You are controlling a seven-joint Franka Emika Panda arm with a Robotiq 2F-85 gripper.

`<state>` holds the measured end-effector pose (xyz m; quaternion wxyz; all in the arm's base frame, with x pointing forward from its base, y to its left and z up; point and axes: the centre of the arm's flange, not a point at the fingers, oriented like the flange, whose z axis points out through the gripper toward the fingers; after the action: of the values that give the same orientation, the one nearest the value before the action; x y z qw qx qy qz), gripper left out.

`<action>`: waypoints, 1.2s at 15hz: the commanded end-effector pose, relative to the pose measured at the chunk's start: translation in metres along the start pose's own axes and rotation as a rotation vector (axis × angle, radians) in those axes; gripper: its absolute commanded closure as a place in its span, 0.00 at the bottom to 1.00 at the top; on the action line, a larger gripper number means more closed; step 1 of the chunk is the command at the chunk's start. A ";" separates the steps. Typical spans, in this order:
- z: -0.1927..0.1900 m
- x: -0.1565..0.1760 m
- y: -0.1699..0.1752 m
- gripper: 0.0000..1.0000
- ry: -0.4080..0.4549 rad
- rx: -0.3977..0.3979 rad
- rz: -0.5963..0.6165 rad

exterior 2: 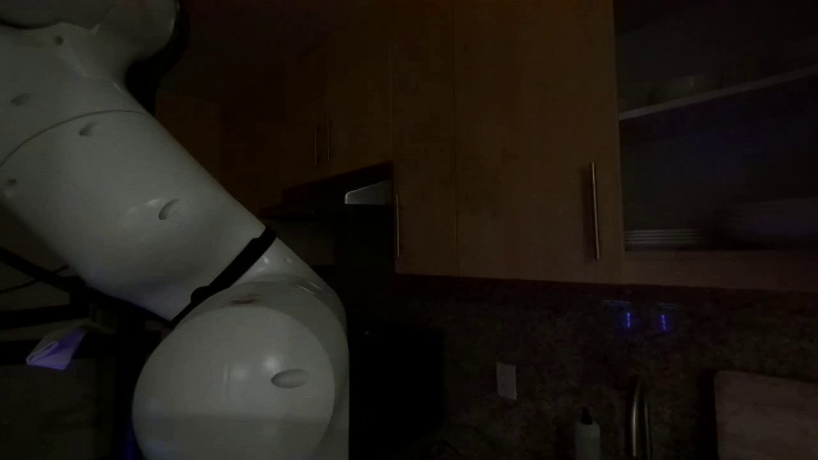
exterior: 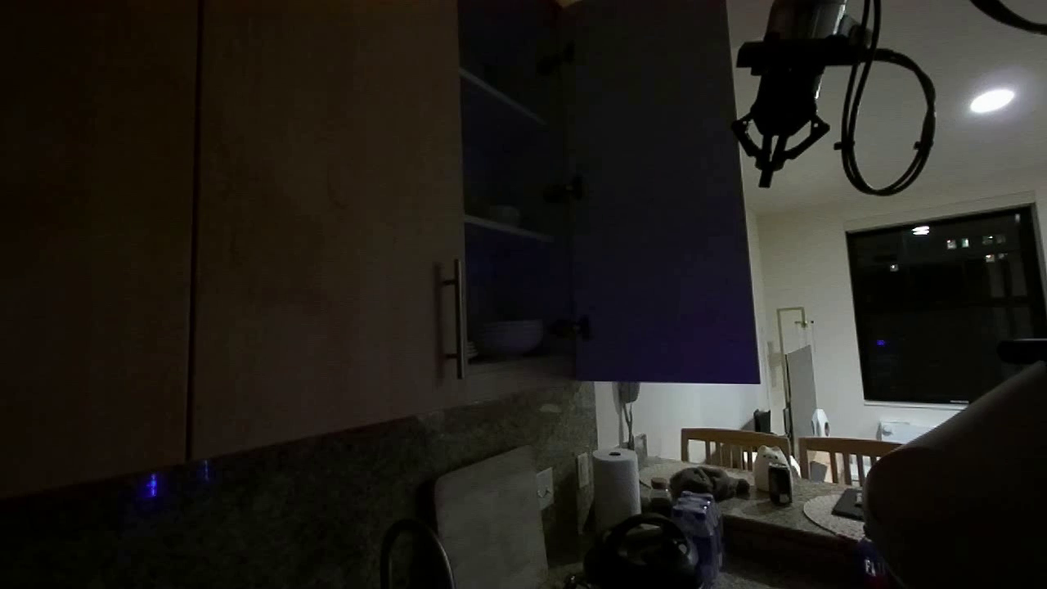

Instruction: Close the open cabinet door

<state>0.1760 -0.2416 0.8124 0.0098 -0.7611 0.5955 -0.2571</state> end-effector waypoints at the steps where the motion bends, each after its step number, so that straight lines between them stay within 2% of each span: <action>1: 0.000 0.008 -0.003 1.00 0.012 0.006 0.021; 6: -0.002 0.044 -0.003 1.00 0.064 0.043 0.117; 11: 0.024 0.079 -0.008 1.00 0.194 0.073 0.190; 15: 0.040 0.111 0.000 1.00 0.297 0.047 0.277; 18: 0.045 0.125 0.013 1.00 0.321 0.030 0.331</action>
<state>0.2039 -0.3579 0.8173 -0.0151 -0.6326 0.6793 -0.3716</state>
